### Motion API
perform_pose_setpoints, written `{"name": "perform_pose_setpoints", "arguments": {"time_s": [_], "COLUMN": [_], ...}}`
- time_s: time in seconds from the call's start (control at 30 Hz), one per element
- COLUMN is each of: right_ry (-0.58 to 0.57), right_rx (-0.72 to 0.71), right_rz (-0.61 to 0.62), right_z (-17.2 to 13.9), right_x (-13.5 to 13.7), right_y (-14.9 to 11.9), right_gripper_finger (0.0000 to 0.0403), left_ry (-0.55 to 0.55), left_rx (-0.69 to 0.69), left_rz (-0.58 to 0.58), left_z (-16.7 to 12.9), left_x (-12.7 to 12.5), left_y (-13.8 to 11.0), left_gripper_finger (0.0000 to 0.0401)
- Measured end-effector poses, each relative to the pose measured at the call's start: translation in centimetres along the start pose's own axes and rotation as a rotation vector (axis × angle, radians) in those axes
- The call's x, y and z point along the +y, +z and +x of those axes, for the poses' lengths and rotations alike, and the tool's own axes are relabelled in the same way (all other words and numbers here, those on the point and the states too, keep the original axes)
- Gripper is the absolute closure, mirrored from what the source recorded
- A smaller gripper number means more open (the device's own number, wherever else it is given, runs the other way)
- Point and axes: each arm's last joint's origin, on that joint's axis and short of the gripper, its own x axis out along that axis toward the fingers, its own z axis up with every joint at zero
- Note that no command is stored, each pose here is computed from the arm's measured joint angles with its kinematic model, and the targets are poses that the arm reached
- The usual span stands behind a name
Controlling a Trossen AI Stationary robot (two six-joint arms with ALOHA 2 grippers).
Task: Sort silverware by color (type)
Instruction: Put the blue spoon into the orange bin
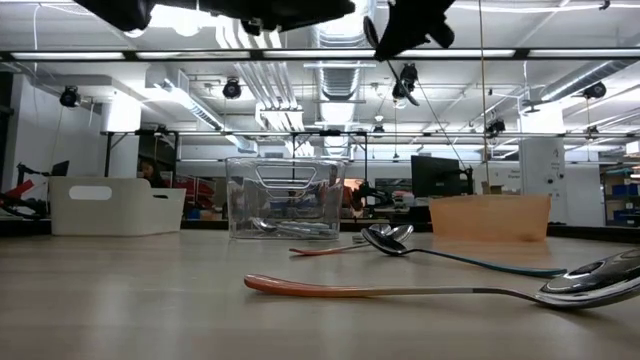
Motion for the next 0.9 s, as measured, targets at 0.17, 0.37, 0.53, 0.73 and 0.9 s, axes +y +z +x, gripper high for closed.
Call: {"name": "perform_pose_setpoints", "arguments": {"time_s": [0.17,0.37,0.53,0.73,0.9], "right_ry": [0.059,0.054,0.004,-0.002,0.008], "right_rx": [0.209,0.424,0.619,0.830,0.942], "right_rz": [0.038,0.104,0.155,0.216,0.274], "right_z": [2.1,5.0,6.5,7.6,8.8], "right_x": [-3.0,-7.1,-10.5,-14.5,-17.5], "right_y": [0.6,0.2,-1.1,-3.0,-4.8], "right_gripper_finger": [0.0391,0.0391,0.0391,0.0391,0.0390], "left_ry": [-0.351,-0.374,-0.299,-0.193,-0.132], "left_rx": [0.026,0.044,0.050,0.059,0.048], "left_rz": [-0.007,-0.016,-0.018,-0.019,-0.040], "left_z": [-1.0,-2.5,-4.3,-6.2,-7.2], "left_x": [2.3,5.0,6.7,8.0,8.8], "left_y": [-0.2,-0.4,-0.9,-1.5,-1.3], "left_gripper_finger": [0.0297,0.0324,0.0326,0.0326,0.0326]}}
